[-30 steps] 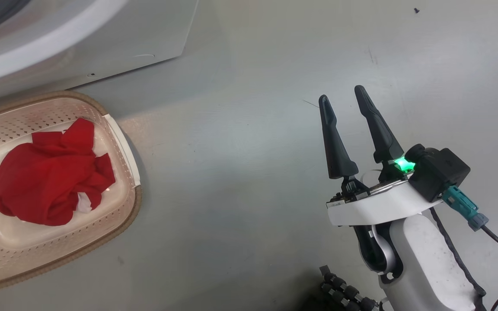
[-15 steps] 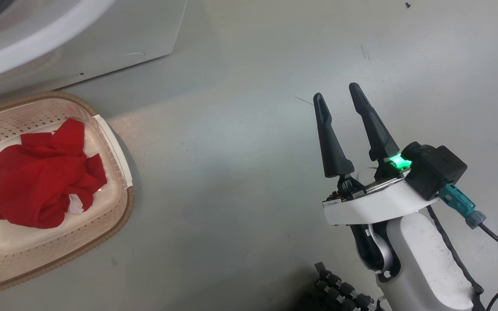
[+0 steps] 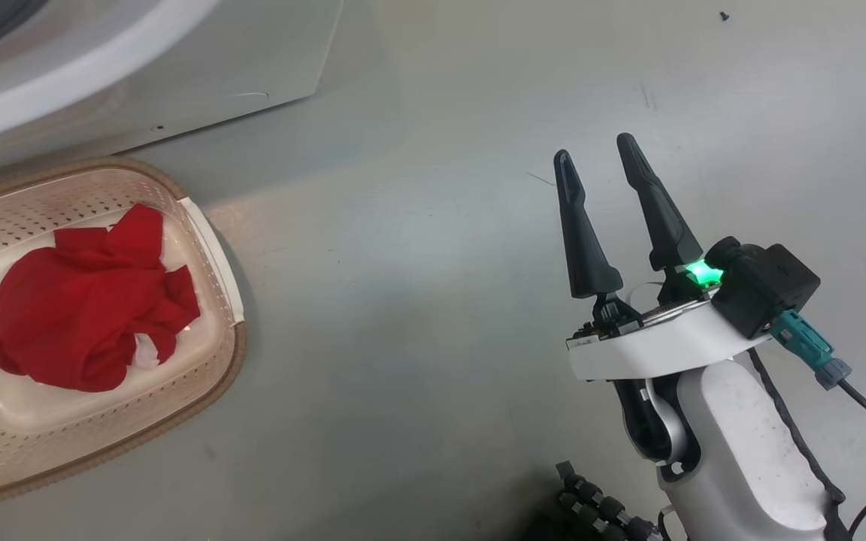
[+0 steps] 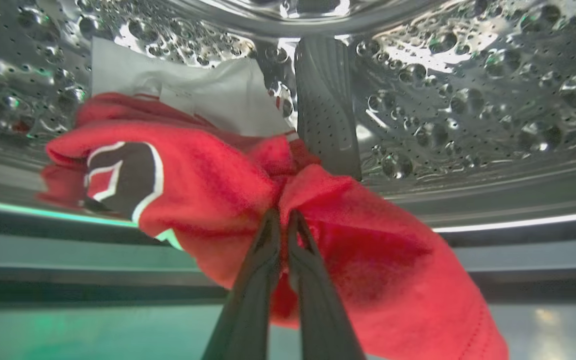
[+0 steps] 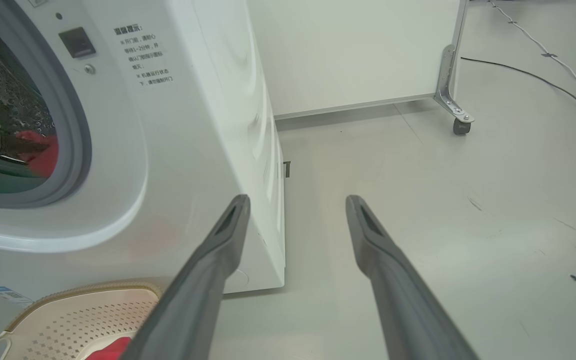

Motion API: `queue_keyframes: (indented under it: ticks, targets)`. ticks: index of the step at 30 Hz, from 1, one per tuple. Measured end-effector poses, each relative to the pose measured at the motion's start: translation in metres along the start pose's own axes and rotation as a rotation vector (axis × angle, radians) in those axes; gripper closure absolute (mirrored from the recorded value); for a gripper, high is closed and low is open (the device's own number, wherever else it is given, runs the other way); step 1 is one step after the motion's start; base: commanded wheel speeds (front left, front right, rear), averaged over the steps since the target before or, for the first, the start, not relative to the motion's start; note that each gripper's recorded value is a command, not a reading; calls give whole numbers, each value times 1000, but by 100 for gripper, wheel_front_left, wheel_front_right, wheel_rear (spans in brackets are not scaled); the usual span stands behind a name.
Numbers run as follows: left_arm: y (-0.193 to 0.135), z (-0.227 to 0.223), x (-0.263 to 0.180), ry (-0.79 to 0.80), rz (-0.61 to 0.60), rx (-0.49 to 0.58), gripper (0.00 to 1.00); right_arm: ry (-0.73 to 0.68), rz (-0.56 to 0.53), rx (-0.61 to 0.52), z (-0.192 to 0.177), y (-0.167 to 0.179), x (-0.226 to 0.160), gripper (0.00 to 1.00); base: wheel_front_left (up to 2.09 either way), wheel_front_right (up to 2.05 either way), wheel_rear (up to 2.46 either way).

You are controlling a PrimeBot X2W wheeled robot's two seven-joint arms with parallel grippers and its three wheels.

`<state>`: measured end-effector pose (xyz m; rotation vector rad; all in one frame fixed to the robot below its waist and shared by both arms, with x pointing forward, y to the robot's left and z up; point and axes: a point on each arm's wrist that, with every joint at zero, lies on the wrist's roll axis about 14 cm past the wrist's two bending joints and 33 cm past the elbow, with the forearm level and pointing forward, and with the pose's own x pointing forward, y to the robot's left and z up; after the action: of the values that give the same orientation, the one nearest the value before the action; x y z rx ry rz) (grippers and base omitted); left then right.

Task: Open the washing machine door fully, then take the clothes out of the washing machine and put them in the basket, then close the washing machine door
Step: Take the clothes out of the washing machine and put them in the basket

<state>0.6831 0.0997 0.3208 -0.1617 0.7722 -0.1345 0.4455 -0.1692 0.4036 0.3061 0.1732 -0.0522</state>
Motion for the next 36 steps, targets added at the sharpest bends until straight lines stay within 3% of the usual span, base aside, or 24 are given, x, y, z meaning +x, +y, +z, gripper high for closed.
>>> queue_keyframes:
  ticks: [16, 27, 36]
  targets:
    - [-20, 24, -39, -293, -87, -38, 100, -28, 36, -27, 10, 10, 1, 0, 0, 0, 0]
    - [-39, 29, -91, -504, -149, -38, 100, -51, 72, -72, 18, 20, -4, 0, 0, 0, 0]
    - [-36, 19, -140, -627, -140, -60, 100, -62, 107, -95, 22, 31, -14, 0, 0, 0, 0]
